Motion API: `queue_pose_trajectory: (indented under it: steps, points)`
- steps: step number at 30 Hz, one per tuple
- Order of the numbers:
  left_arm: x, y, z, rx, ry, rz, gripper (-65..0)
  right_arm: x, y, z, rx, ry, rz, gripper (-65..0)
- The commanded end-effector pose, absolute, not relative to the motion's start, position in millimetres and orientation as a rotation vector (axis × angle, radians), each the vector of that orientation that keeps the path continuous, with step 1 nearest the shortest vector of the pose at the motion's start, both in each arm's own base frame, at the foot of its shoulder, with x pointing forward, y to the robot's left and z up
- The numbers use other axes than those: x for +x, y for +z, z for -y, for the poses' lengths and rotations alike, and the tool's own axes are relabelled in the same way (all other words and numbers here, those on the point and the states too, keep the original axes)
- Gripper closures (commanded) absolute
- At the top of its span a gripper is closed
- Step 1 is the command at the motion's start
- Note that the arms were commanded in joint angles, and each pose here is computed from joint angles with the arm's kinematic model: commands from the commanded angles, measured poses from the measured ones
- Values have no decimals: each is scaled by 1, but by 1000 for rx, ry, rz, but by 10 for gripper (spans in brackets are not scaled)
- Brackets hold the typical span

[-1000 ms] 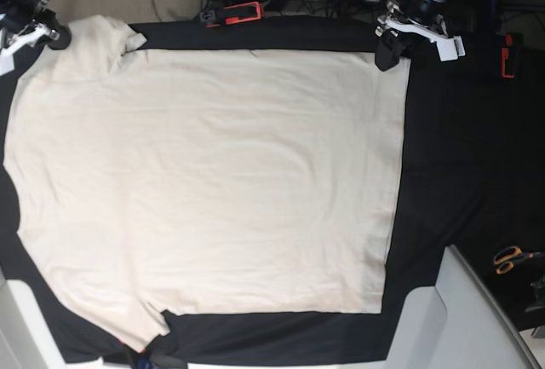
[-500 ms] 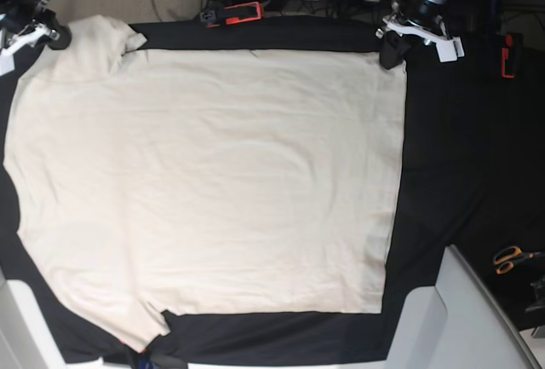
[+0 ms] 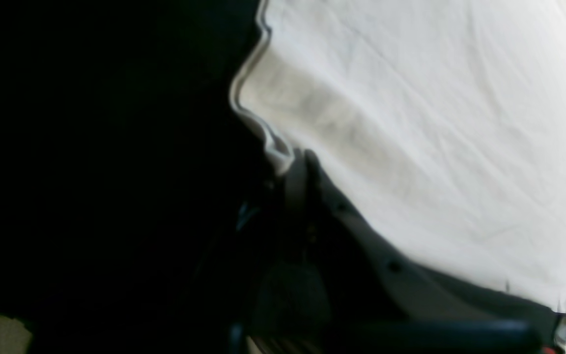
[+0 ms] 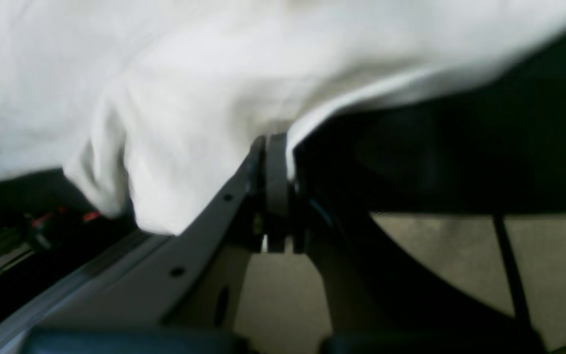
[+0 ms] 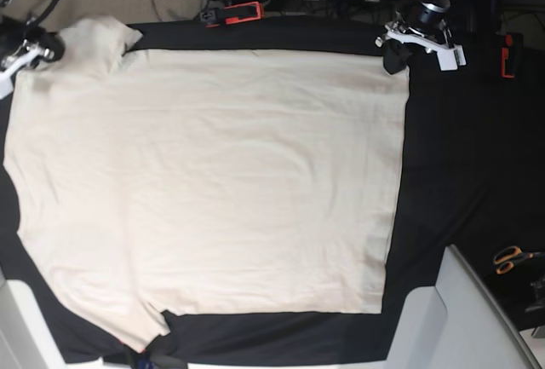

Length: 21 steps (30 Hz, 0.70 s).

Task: Fold the T-shirt properly
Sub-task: 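Lift the gripped edge and fold it back over the shirt body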

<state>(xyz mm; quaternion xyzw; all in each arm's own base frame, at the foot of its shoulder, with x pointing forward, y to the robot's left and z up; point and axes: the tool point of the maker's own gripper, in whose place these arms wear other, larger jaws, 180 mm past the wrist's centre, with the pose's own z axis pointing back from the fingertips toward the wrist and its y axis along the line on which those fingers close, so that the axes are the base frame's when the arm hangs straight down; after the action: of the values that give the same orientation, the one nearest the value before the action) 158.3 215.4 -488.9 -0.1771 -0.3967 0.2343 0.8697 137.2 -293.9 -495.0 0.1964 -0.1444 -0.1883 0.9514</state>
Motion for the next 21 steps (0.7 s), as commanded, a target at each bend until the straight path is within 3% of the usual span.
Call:
queue_pose_trajectory:
  steps: [1, 16, 21]
  points:
    - [162, -483, -219, -365, 479, 850, 0, 148, -484, 310, 371, -373, 338, -3]
    - [199, -450, -206, -345, 339, 885, 0, 221, -454, 310, 365, -217, 405, -3]
    - [210, -446, -219, -282, 395, 899, 0, 245, -442, 310, 353, -157, 429, -3]
